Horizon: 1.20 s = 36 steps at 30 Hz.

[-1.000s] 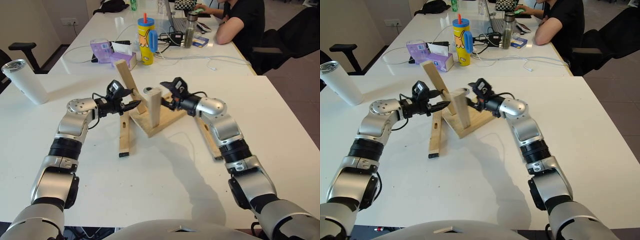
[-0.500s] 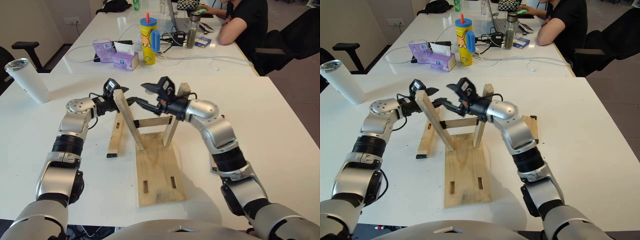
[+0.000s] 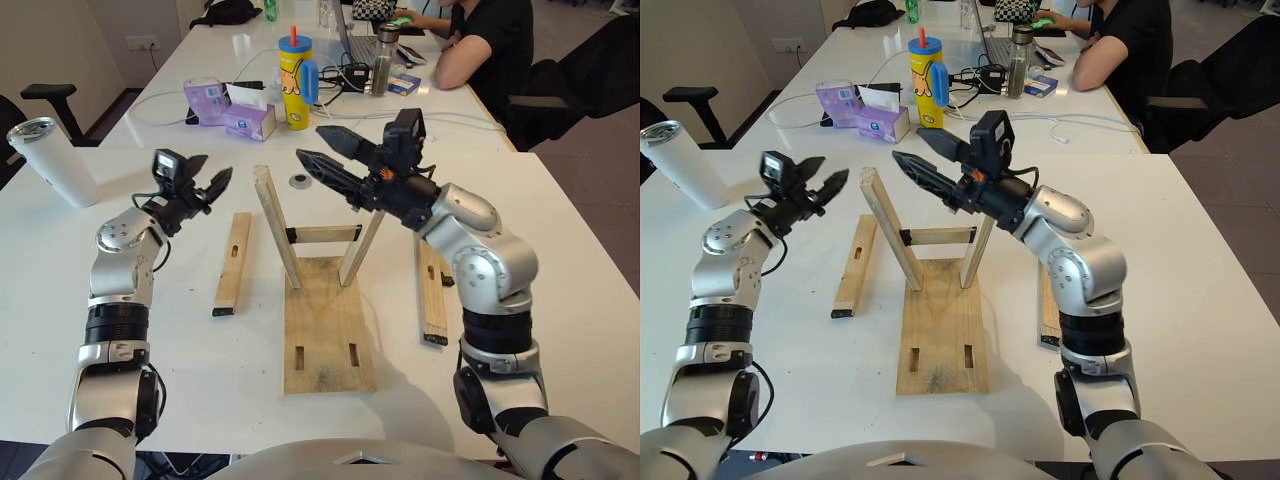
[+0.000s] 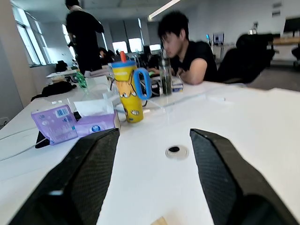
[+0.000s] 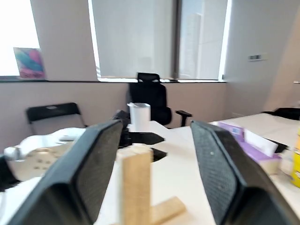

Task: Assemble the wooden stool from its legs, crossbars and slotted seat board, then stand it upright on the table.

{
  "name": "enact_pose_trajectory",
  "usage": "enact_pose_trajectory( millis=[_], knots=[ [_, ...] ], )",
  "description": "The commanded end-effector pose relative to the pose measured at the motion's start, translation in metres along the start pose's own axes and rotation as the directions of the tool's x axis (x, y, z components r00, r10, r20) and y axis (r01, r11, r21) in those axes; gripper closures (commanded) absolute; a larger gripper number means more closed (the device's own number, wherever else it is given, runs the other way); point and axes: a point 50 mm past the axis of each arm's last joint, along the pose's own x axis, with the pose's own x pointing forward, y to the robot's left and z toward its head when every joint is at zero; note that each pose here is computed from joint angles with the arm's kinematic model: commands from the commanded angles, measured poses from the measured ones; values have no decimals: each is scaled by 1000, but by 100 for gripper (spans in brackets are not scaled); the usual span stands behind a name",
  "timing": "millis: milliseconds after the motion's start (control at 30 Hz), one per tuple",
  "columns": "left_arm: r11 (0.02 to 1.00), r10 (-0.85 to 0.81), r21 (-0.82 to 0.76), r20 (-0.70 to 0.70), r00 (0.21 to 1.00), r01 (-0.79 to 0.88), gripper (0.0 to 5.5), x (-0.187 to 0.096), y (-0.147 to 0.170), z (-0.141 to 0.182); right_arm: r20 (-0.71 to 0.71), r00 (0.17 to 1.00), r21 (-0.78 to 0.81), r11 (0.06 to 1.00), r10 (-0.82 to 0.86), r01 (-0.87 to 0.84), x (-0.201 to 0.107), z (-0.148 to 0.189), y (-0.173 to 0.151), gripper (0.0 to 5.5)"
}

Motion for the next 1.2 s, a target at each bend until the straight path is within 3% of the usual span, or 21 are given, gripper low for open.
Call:
enact_pose_trajectory(
  millis=[33, 167, 300, 467, 633, 833, 1000, 1200],
  knots=[
    [989, -61, -131, 14, 998, 62, 271, -21, -16, -4, -143, 971, 162, 972, 193, -170, -28, -18, 20, 276],
    [929, -265, -273, -20, 964, 250, 271, -58, -46, -6, -388, 876, 214, 953, 285, -215, -57, -50, 29, 276],
    [936, -217, -299, -68, 974, 188, 271, -68, -45, -13, -669, 667, 185, 942, 329, -279, -86, -102, 35, 276],
    [919, -212, -341, -6, 977, 198, 271, -63, -53, -4, -713, 602, 190, 925, 360, -328, -90, -124, 34, 276],
    [913, -214, -360, -20, 977, 193, 271, -67, -62, -4, -802, 488, 145, 905, 344, -400, -99, -143, 30, 276],
    [909, -185, -385, -32, 982, 159, 271, -79, -76, -2, -905, 392, 35, 947, 166, -320, -115, -166, 25, 276],
    [916, -129, -388, -47, 991, 101, 271, -82, -77, -5, -903, 424, -134, 983, -69, -125, -105, -177, -6, 276],
    [924, -109, -372, -36, 993, 87, 271, -75, -74, -6, -844, 491, -279, 958, -215, -60, -84, -176, -27, 276]
  ],
)
